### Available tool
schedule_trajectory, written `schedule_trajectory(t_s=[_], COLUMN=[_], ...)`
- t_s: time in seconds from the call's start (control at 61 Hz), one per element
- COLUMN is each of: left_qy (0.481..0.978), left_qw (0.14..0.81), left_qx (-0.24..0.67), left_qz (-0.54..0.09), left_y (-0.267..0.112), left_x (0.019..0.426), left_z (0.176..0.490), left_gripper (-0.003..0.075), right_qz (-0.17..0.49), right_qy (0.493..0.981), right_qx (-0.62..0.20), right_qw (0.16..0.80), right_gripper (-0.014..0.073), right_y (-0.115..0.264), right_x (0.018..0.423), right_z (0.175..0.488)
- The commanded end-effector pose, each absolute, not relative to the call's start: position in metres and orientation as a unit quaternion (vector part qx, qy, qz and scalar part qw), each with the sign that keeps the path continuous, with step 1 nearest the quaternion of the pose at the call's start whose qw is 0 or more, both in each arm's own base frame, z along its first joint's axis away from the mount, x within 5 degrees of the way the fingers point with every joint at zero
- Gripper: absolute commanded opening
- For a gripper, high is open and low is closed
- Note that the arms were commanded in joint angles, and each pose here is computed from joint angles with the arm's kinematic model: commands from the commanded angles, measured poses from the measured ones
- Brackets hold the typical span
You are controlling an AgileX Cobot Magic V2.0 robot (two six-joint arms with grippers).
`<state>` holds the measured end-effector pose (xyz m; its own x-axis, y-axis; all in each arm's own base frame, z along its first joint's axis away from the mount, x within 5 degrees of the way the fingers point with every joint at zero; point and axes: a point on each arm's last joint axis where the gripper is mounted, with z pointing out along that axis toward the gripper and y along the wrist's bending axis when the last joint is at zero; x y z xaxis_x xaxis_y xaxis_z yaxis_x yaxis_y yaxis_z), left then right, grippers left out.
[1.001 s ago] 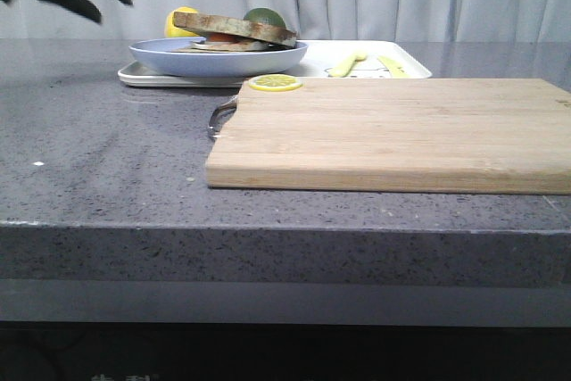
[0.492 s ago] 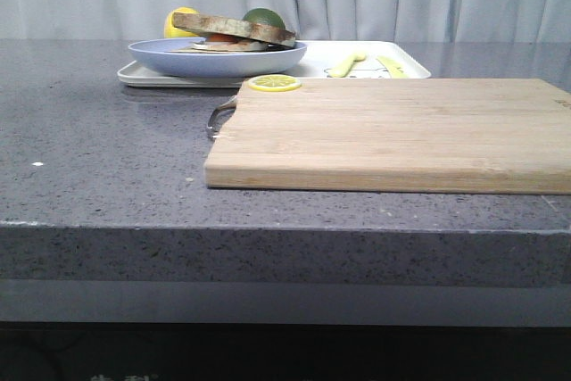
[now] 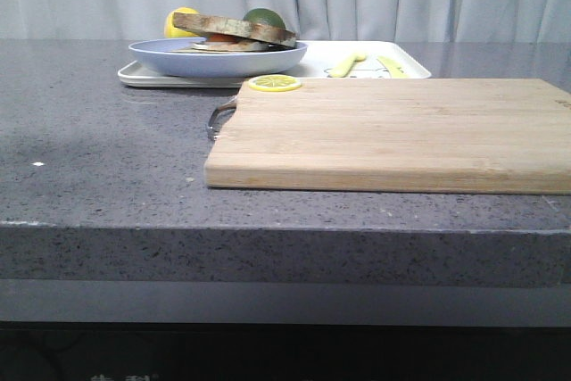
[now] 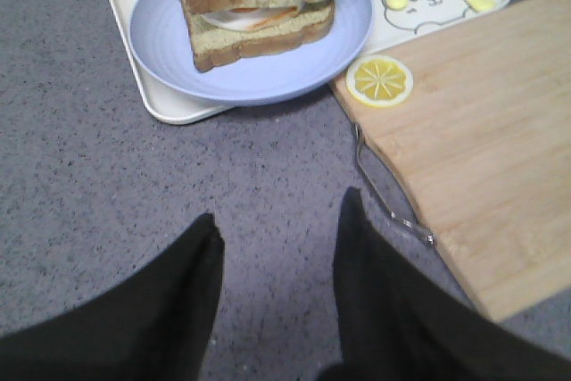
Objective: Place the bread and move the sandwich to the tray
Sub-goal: 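Open the left gripper and raise it away from the plate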
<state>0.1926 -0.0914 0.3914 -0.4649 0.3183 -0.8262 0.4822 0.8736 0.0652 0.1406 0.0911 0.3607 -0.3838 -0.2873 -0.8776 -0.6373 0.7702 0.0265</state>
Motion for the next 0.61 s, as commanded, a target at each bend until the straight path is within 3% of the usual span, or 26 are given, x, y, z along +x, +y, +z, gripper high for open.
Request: schedule_trajectory(t_s=[0.0, 0.476, 0.591], left_qy=[0.808, 0.749, 0.738], left_qw=[0.529, 0.612, 0.626], left_qx=[0.243, 0.226, 0.224], left_qz=[-0.092, -0.119, -0.119], left_y=[-0.083, -0.032, -0.028], left_x=[0.166, 0.061, 0.053], left_z=[0.401, 0.369, 0.371], left_gripper=[0.0291, 0.0288, 0.0187], right_qz=[0.187, 0.194, 0.194], right_qy=[0.793, 0.794, 0.794], right_qx=[-0.27, -0.267, -0.267], right_qw=[0.513, 0.511, 0.51], right_gripper=[0.0494, 0.0491, 0.0372], right_y=[0.09, 0.091, 0.091], right_x=[0.143, 0.143, 0.143], right_z=[0.374, 0.374, 0.374])
